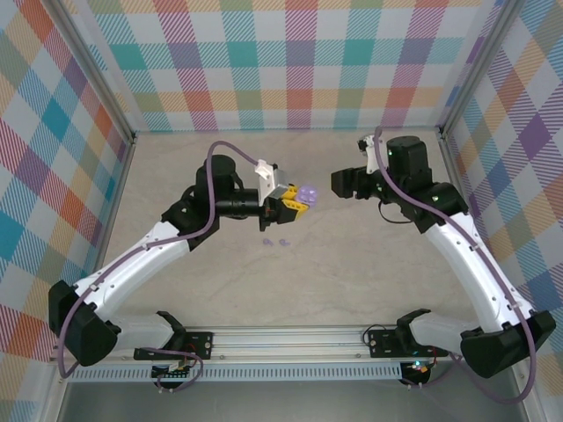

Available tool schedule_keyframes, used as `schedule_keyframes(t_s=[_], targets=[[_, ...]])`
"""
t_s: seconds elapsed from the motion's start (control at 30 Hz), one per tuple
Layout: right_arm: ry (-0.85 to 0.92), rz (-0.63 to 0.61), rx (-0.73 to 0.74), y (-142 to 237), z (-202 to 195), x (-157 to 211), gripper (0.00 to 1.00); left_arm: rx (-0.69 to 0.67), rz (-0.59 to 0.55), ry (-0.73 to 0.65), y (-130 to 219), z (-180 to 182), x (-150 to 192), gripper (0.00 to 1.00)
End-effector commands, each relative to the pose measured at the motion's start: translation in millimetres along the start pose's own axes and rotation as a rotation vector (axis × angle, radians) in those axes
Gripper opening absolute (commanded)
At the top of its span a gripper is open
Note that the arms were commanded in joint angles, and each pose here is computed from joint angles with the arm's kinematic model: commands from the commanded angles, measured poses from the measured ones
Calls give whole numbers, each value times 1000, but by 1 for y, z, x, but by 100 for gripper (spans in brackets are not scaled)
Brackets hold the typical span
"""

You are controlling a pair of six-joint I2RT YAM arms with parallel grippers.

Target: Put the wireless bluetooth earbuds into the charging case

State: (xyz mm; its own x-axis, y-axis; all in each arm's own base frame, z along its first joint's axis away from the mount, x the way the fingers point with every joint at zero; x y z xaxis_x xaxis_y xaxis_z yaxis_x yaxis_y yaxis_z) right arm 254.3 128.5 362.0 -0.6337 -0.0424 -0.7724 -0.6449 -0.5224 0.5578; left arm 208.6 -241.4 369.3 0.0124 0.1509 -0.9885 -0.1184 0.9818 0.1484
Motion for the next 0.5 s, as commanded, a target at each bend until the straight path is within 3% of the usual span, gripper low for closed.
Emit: schedule_keyframes(t_s=[0.0, 0.47], targets=[[-78, 104, 51, -23, -15, 17, 74, 13, -71, -38, 9, -13, -15, 6], [-243, 459, -143, -127, -20, 79, 66, -99, -118, 3, 31, -25, -11, 7]])
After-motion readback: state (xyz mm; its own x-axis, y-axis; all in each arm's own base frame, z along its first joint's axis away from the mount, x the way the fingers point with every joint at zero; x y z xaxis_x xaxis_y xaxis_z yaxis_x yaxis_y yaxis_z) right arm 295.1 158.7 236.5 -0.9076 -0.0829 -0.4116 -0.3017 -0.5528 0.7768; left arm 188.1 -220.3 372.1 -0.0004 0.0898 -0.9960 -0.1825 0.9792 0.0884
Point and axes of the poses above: each hand's point on the last joint's axis, 136 mm out from that joint toward the fingers, its own y axis back along the fingers, its own z axis along the line the jaws close on, x = y × z, the point moved 9 cm from there along y, back along the fingers
